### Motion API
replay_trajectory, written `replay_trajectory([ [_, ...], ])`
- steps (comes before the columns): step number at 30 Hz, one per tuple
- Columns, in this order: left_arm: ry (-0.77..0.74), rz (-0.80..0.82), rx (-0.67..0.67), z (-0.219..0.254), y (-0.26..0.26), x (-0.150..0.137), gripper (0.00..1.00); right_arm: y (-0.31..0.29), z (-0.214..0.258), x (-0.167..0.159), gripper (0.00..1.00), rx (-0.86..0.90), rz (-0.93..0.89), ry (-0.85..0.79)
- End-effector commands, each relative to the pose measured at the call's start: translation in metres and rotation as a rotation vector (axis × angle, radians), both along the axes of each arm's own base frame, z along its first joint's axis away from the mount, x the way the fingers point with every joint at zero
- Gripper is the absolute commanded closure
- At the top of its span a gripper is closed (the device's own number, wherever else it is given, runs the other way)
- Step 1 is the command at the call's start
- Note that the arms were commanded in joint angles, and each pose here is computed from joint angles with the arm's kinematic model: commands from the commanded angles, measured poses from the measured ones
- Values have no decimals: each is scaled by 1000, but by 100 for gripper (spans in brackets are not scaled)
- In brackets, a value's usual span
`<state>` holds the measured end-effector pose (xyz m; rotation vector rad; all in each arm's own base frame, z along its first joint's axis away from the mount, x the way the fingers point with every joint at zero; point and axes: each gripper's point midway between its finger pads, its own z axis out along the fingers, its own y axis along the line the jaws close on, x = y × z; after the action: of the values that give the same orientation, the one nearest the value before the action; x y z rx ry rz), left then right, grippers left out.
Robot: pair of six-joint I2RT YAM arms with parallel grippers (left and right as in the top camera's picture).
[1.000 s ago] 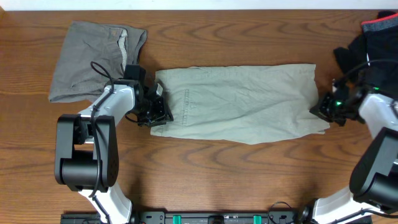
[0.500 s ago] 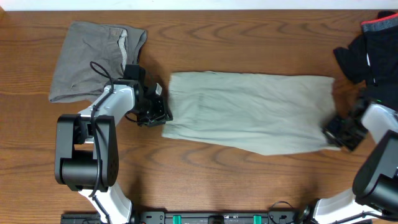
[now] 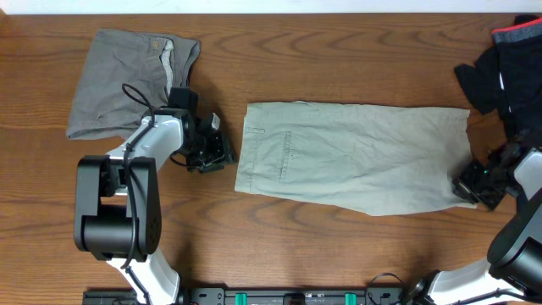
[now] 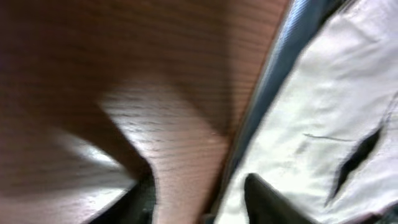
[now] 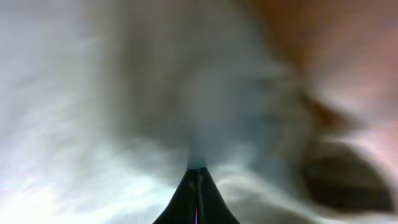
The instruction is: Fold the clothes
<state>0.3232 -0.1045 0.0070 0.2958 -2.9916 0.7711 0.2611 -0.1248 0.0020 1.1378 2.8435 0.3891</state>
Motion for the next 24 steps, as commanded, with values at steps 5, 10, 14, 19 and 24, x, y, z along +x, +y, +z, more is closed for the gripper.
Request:
replay_trajectory([
  [5, -9, 1, -93, 7, -12, 3, 21, 11, 79, 43, 95, 35, 126, -303],
  [10, -93, -19, -242, 20, -33, 22, 17, 3, 107, 48, 92, -34, 84, -364],
  [14, -71, -22, -286, 6, -38, 23, 18, 10, 113, 56, 92, -17, 99, -406],
  [19, 50, -1, -335, -27, -42, 9, 22, 30, 114, 64, 93, 8, 159, -418],
  [24, 97, 5, -438, -40, -53, 8, 32, 62, 107, 70, 94, -5, 256, -377],
])
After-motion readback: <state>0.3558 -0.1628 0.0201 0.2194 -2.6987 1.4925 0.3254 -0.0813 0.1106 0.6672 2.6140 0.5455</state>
